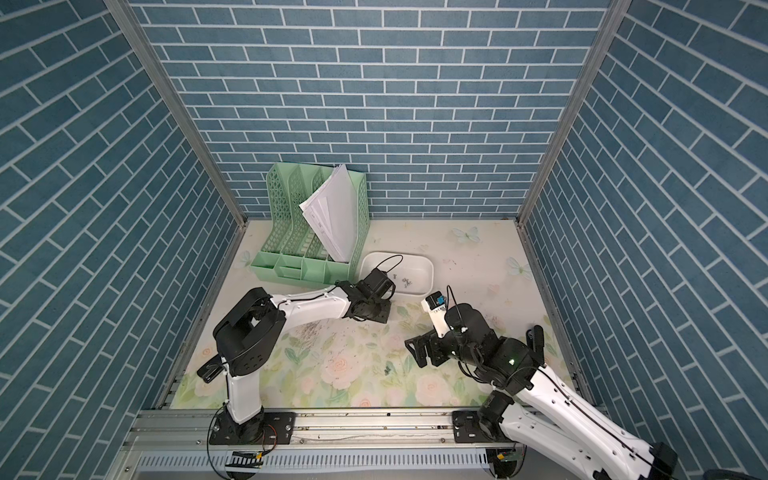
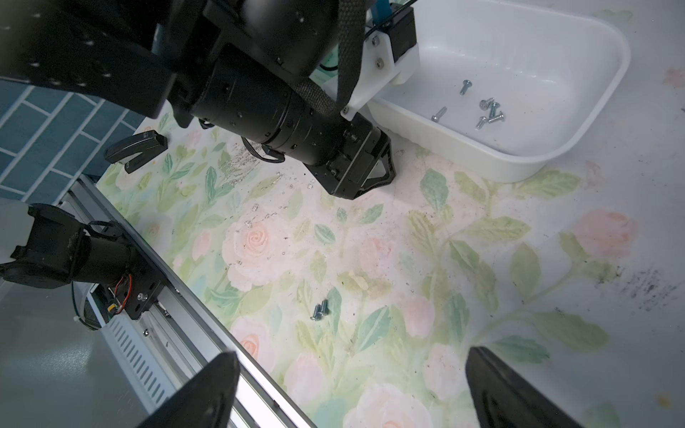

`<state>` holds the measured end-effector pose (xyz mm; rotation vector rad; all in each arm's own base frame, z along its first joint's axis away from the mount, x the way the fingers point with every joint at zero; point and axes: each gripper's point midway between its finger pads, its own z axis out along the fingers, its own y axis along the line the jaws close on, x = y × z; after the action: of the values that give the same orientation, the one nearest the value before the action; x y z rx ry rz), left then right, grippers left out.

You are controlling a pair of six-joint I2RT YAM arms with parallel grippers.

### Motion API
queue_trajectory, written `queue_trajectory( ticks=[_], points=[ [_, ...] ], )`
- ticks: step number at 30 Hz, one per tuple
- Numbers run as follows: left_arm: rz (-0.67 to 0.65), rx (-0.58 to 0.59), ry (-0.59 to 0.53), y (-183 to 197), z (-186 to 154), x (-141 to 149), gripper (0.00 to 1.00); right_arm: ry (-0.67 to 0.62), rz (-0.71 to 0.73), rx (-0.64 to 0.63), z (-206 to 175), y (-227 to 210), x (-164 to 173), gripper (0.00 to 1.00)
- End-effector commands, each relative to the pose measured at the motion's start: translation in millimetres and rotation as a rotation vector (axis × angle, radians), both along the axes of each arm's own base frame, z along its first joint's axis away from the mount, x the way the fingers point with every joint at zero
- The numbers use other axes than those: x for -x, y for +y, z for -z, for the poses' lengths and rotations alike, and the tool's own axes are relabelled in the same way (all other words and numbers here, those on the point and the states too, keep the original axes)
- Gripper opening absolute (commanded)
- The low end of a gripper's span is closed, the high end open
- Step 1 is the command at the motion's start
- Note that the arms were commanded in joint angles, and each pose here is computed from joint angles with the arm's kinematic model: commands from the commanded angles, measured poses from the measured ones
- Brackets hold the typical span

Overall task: Put the screws on the desktop into the storage box
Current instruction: Pick up the screw from the center of the board.

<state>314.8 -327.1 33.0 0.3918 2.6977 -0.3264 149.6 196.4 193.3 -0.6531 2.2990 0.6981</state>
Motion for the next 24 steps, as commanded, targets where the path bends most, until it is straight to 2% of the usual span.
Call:
queue_trajectory(
  ticks=[1, 13, 24],
  points=[
    [-0.01, -0.025, -0.013, 0.0, 3.9, -7.3, 0.5, 0.016, 0.003, 0.0, 4.5, -0.8, 2.8, 1.0],
    [-0.055, -0.136, -0.041, 22.5, 10.0, -18.1, 0.49, 0.015, 0.002, -0.001, 4.0, -0.5, 2.6, 1.0],
    [-0.06, -0.123, -0.045, 18.3, 18.1, -24.8, 0.49, 0.017, 0.002, 0.002, 4.9, -0.6, 2.8, 1.0]
  ],
)
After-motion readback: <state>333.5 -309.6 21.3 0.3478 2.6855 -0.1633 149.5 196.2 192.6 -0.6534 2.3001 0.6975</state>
